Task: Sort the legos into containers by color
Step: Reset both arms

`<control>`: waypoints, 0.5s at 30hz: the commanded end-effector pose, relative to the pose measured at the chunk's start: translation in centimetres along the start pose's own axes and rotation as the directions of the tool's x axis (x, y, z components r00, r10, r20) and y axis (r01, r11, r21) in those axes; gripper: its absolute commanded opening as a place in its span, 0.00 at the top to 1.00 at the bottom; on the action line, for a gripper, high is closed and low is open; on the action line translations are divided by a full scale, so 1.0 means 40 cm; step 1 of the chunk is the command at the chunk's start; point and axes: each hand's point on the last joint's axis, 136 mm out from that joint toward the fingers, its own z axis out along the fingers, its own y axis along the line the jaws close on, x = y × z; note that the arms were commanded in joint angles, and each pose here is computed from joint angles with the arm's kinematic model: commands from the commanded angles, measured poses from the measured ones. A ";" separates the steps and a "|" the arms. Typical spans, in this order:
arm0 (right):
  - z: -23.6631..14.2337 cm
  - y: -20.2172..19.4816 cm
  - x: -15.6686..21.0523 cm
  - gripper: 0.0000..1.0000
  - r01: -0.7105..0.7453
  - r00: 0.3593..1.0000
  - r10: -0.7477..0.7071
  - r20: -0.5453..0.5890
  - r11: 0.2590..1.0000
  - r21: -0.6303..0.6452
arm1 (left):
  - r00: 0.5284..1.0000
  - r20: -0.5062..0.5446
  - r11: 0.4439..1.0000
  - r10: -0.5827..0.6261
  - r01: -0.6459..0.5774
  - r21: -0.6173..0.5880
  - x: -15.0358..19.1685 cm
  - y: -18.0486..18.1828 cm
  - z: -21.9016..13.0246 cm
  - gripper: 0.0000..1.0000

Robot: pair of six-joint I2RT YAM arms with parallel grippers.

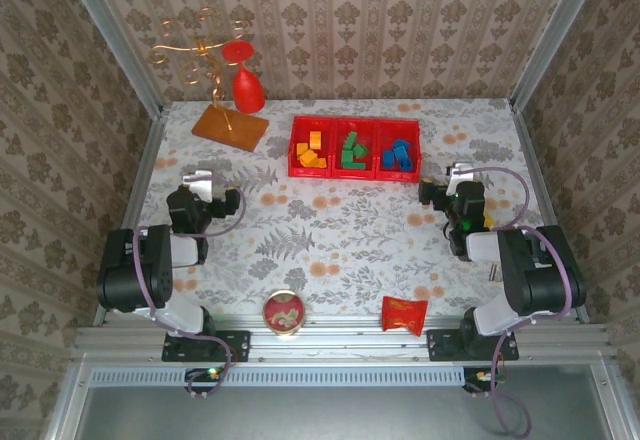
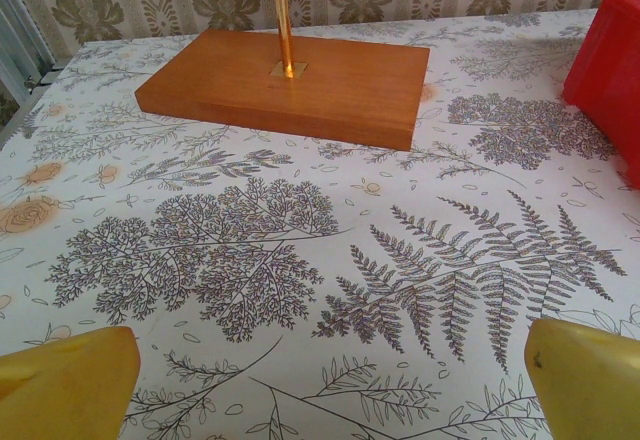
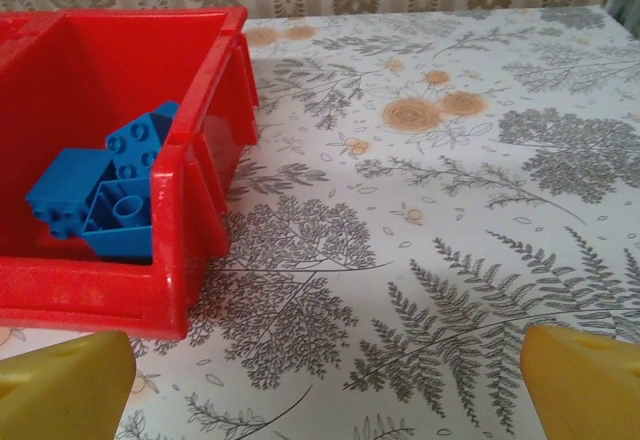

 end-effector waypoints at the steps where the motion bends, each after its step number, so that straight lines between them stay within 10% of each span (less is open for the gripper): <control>1: 0.004 0.011 -0.008 0.00 0.017 1.000 -0.017 0.003 0.999 -0.030 | 1.000 0.007 1.000 0.022 -0.023 0.017 -0.008 -0.007 0.002 0.00; 15: 0.003 0.011 -0.007 0.00 0.018 1.000 -0.018 0.002 0.999 -0.029 | 1.000 0.009 1.000 0.024 -0.024 0.017 -0.006 -0.007 0.000 0.00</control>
